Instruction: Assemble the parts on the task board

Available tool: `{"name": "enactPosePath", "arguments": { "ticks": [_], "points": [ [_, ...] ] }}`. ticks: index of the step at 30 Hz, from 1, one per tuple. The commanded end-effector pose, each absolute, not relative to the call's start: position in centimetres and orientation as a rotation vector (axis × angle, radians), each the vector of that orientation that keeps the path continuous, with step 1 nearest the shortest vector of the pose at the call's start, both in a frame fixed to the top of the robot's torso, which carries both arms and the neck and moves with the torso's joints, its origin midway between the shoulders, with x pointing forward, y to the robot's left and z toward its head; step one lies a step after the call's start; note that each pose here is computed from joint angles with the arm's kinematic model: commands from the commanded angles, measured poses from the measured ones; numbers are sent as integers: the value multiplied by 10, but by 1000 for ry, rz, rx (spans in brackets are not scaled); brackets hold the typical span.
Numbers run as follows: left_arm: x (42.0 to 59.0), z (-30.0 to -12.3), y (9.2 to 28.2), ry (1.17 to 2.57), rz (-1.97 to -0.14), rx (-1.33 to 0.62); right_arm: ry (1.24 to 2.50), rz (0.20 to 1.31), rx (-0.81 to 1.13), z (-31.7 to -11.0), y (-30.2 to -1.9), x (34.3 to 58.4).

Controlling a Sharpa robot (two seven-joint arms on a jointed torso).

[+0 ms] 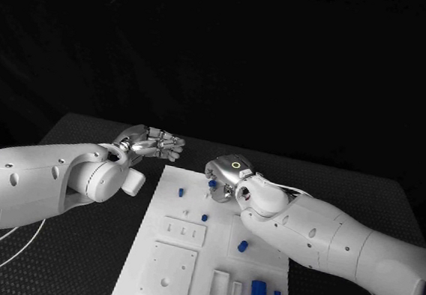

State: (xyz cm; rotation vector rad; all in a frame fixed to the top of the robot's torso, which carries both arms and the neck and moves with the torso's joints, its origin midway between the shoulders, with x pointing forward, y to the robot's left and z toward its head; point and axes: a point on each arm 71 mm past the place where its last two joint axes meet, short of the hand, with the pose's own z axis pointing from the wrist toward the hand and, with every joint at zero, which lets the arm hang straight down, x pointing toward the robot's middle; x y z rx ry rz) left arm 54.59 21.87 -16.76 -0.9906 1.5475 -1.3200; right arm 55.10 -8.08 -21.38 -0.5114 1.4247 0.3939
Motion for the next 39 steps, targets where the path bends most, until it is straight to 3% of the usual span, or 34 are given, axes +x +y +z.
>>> {"name": "enactPosePath", "arguments": {
  "ticks": [1, 39],
  "points": [
    [546, -165, 216, 1553, -1337, -976, 1448, 405, -505, -216, -81, 551],
    [547, -165, 220, 1552, -1329, -978, 1417, 457, -440, -210, -88, 547]
  ]
}}
